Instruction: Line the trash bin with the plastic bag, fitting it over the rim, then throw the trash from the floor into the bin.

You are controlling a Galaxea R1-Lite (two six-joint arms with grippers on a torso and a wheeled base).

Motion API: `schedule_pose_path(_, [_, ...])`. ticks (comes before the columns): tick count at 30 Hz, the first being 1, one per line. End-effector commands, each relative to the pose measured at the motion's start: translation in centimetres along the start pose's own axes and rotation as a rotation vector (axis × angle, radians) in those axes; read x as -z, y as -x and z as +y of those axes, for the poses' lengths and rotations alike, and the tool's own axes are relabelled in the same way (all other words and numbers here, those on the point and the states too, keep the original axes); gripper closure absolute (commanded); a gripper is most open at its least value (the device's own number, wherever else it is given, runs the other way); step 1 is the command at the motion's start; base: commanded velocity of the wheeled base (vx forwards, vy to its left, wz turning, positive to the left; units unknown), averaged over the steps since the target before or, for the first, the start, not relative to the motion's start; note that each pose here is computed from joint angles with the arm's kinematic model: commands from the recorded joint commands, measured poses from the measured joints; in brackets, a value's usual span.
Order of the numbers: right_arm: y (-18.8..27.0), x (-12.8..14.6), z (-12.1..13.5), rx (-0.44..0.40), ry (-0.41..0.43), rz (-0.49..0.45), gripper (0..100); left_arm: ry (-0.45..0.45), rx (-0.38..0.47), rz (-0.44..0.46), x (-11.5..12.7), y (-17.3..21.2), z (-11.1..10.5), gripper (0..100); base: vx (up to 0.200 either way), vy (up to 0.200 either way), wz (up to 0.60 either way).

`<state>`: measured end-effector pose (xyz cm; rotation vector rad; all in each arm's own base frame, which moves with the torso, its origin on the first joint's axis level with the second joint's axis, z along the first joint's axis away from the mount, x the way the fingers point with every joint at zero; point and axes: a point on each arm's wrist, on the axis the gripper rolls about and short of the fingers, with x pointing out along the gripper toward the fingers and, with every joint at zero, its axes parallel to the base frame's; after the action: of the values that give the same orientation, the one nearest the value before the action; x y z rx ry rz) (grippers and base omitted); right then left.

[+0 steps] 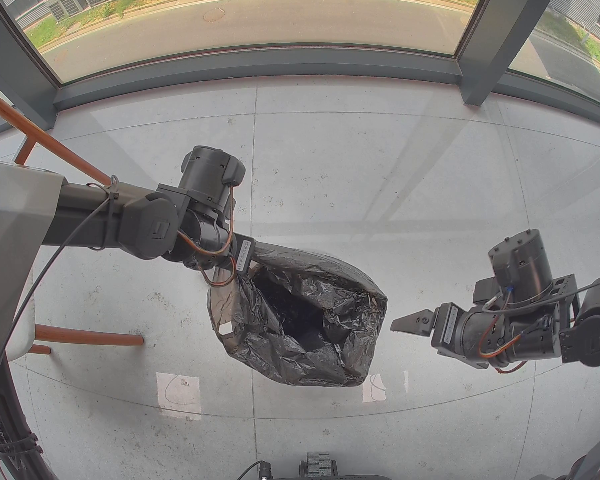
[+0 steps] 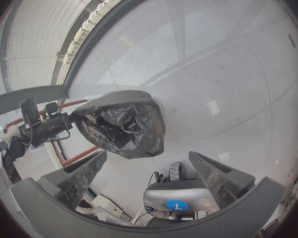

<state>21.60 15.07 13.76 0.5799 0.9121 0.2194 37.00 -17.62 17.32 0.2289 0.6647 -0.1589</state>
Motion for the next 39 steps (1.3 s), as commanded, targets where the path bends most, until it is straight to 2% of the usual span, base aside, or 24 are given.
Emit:
schedule_pose_path(1, [2.2, -0.6, 0.1, -0.049, -0.01, -0.054, 0, 0.02, 0.005, -0.068, -1.6, 0.3, -0.1, 100, 0.0, 0.0, 0.0])
schedule_pose_path(6, [2.8, -0.6, 0.1, -0.062, -0.011, -0.067, 0, 0.006, 0.025, -0.072, -1.6, -0.3, -1.3, 100, 0.0, 0.0, 0.0])
schedule_pose_path(12, [3.9, -0.8, 0.3, -0.091, -0.009, -0.092, 0, -0.005, 0.023, -0.048, -1.1, -0.9, -1.5, 100, 0.0, 0.0, 0.0])
schedule_pose_path(13, [3.9, -0.8, 0.3, -0.091, -0.009, -0.092, 0, -0.005, 0.023, -0.048, -1.1, -0.9, -1.5, 0, 0.0, 0.0, 0.0])
schedule_pose_path(21, [5.0, -0.3, -0.4, -0.092, -0.016, -0.101, 0, 0.023, 0.024, -0.109, -1.7, -0.9, -1.2, 0, 0.0, 0.0, 0.0])
schedule_pose_path(26, [5.6, -0.2, -0.7, -0.099, -0.02, -0.111, 0, 0.008, 0.024, -0.055, 0.1, -0.6, -0.9, 0, 0.0, 0.0, 0.0])
schedule_pose_path(28, [6.3, -0.7, -1.0, -0.102, -0.035, -0.146, 0, 0.006, 0.027, -0.046, 0.9, 1.0, -0.4, 0, 0.0, 0.0, 0.0])
schedule_pose_path(31, [7.3, -1.4, -1.6, -0.101, -0.061, -0.194, 0, 0.03, 0.015, -0.054, 1.9, 2.6, 1.5, 0, 0.0, 0.0, 0.0])
schedule_pose_path(35, [8.1, -1.9, -2.4, -0.073, -0.09, -0.22, 0, 0.069, -0.003, -0.036, 2.9, 2.8, 4.3, 0, 0.0, 0.0, 0.0])
schedule_pose_path(36, [8.5, -1.9, -2.5, -0.073, -0.094, -0.229, 0, 0.087, -0.007, -0.018, 3.5, 2.7, 5.5, 0, 0.0, 0.0, 0.0])
schedule_pose_path(38, [8.7, -1.9, -2.5, -0.077, -0.095, -0.234, 0, 0.098, -0.01, -0.013, 3.7, 2.6, 6.2, 0, 0.0, 0.0, 0.0])
schedule_pose_path(39, [8.9, -1.9, -2.5, -0.082, -0.095, -0.242, 0, 0.115, -0.007, 0.0, 4.4, 2.6, 7.4, 0, 0.0, 0.0, 0.0])
